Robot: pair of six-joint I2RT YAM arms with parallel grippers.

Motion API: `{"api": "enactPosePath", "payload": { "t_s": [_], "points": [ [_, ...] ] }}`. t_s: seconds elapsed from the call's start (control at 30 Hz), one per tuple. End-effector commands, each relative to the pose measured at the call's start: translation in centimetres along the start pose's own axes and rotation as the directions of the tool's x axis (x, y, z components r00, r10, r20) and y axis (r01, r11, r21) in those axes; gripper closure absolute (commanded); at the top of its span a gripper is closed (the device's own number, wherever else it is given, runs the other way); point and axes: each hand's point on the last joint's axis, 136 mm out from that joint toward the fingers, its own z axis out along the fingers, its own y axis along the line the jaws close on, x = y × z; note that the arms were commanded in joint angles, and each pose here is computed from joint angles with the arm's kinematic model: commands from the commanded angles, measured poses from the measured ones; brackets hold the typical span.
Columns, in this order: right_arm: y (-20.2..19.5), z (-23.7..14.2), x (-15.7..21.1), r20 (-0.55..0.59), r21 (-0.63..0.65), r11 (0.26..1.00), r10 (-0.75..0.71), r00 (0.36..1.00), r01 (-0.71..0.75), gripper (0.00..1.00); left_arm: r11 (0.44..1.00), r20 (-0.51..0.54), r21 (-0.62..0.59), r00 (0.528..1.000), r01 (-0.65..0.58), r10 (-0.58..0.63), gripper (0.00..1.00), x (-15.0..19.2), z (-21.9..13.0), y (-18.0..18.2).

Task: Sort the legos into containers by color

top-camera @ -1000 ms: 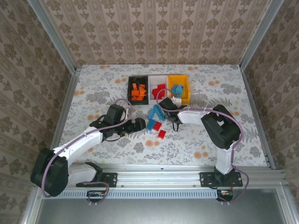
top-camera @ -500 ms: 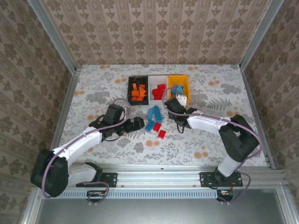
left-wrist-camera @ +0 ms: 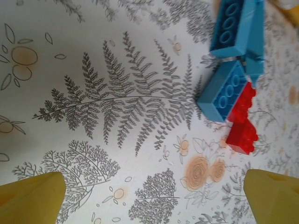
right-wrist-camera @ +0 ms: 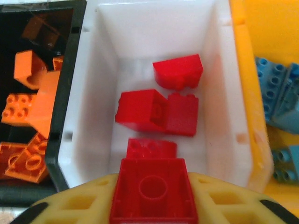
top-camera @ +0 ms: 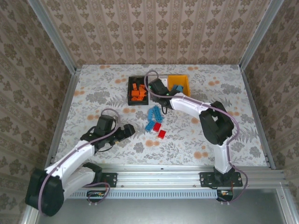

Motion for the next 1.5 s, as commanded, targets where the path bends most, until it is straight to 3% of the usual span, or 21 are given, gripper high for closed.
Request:
{"api": "enactPosePath", "payload": {
  "t_s": [0.0, 0.1, 0.3, 0.4, 0.53, 0.63, 0.73, 1.07, 1.27, 1.47],
  "points": [
    [-0.5, 1.6, -0.5, -0.051, 0.036, 0.998, -0.045, 0.998, 0.047, 0.52, 1.0, 0.033, -0.012, 0.999, 0.007, -0.007, 0.0, 0.2, -1.1, 0.5],
    [0.3, 1.1, -2.0, -0.026, 0.014, 0.998, -0.062, 0.998, 0.062, 0.42, 1.0, 0.046, 0.011, 0.999, -0.011, 0.01, 0.0, 0.0, -1.7, -0.1],
    [0.1, -4.3, -3.2, 0.053, -0.02, 0.998, -0.061, 0.997, 0.062, 0.42, 1.0, 0.008, 0.024, 1.0, -0.019, 0.019, 0.0, -0.1, -1.0, -0.7],
    [-0.5, -7.0, 0.7, 0.025, -0.056, 0.995, -0.078, 0.997, 0.079, 0.42, 1.0, -0.008, 0.026, 1.0, -0.017, 0.018, 0.0, 0.1, -0.3, -0.7],
    [-0.1, -9.6, 9.3, -0.104, -0.176, 0.967, -0.206, 0.973, 0.186, 0.4, 0.999, -0.023, 0.041, 0.999, -0.027, 0.028, 0.0, 0.5, 0.8, -1.0],
    [-0.4, -10.9, 15.8, -0.24, -0.237, 0.943, -0.29, 0.927, 0.233, 0.34, 0.998, -0.041, 0.044, 0.998, -0.039, 0.041, 0.0, 0.8, 1.6, -1.4],
    [-0.5, -11.8, 19.9, -0.307, -0.246, 0.942, -0.299, 0.904, 0.229, 0.28, 0.997, -0.051, 0.057, 0.997, -0.051, 0.054, 0.0, 0.8, 2.3, -2.2],
    [0.1, -9.8, 22.1, -0.333, -0.132, 0.986, -0.137, 0.933, 0.098, 0.21, 0.995, -0.089, 0.054, 0.992, -0.085, 0.09, 0.0, 1.1, 3.7, -3.7],
    [-2.4, -8.4, 21.1, -0.276, 0.059, 0.99, -0.104, 0.955, 0.125, 0.29, 0.995, -0.081, 0.035, 0.993, -0.088, 0.091, 0.0, 1.3, 3.4, -3.0],
    [-4.3, -9.4, 21.0, -0.251, 0.089, 0.989, -0.095, 0.963, 0.121, 0.49, 0.995, -0.079, 0.031, 0.992, -0.091, 0.093, 0.0, 1.3, 3.5, -2.8]
  ]
}}
